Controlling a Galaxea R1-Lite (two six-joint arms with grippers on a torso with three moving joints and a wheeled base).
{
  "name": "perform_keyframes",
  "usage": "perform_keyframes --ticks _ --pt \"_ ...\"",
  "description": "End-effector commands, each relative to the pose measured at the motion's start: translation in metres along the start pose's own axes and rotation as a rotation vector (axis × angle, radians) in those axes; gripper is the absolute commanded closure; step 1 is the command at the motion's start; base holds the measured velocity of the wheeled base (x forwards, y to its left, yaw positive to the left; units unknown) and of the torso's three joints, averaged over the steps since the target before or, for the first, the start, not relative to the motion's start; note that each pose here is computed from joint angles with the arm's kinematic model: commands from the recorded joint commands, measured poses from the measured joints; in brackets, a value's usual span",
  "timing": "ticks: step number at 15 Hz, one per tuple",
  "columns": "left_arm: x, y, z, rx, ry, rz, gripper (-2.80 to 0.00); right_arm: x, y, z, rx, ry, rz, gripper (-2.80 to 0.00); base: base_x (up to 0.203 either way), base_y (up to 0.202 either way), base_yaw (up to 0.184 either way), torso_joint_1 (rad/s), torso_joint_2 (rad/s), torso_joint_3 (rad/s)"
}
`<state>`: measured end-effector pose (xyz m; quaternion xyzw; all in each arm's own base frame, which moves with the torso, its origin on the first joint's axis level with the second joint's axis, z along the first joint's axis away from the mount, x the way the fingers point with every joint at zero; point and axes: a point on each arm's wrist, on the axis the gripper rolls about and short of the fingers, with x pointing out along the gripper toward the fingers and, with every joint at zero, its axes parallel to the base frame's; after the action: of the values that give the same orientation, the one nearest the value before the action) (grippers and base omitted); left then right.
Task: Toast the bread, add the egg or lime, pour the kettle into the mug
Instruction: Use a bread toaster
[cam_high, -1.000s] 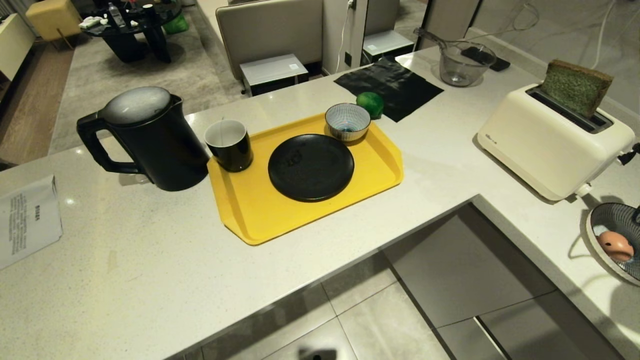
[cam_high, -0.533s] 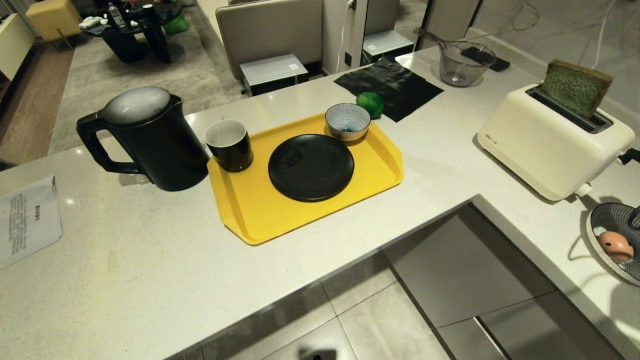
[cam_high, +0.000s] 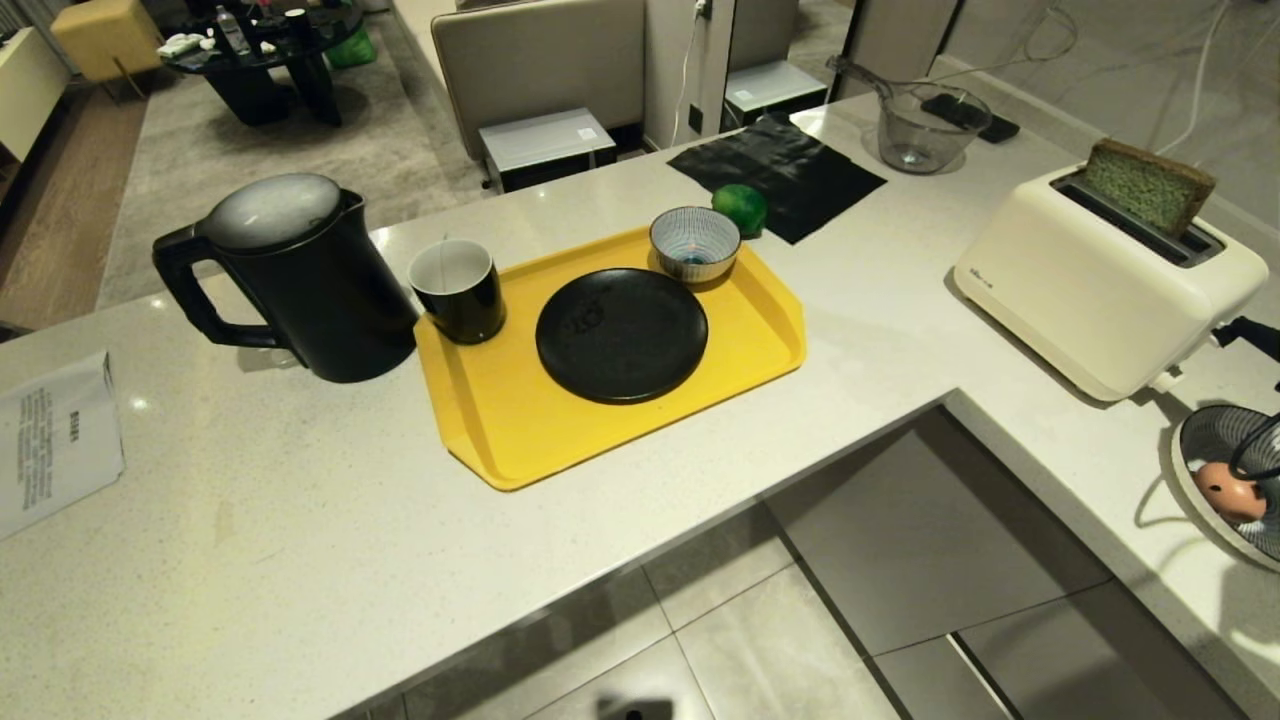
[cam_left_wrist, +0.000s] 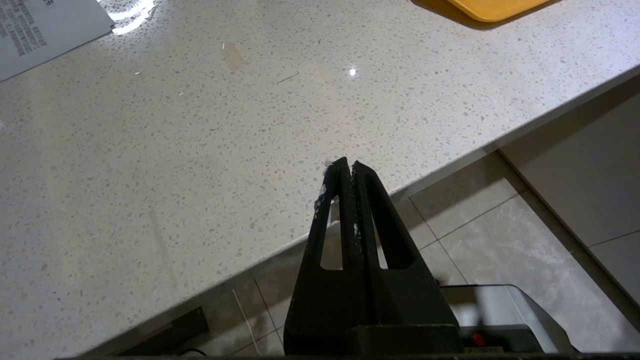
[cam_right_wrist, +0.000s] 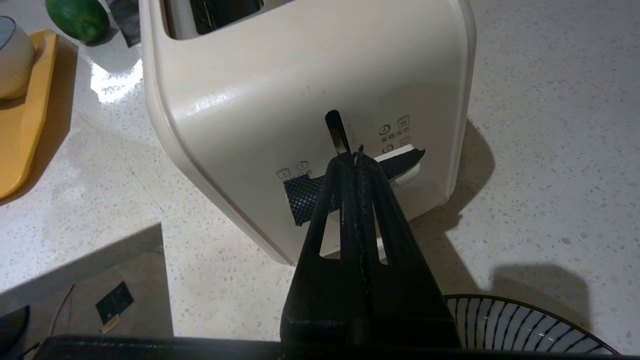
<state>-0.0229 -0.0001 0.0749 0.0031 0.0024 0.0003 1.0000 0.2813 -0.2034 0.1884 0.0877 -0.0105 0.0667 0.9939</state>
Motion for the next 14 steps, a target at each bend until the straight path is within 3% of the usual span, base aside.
perform_keyframes --ticks 1,14 --pt "0.000 0.000 0.000 0.000 0.001 0.001 0.00 0.004 -0.003 -0.007 -0.001 0.014 0.008 0.00 0.000 0.000 0.000 0.000 0.00 0.000" --pt "0.000 0.000 0.000 0.000 0.001 0.001 0.00 0.023 0.000 -0.021 -0.024 0.039 0.041 0.00 0.000 0.000 0.000 0.000 0.00 0.000"
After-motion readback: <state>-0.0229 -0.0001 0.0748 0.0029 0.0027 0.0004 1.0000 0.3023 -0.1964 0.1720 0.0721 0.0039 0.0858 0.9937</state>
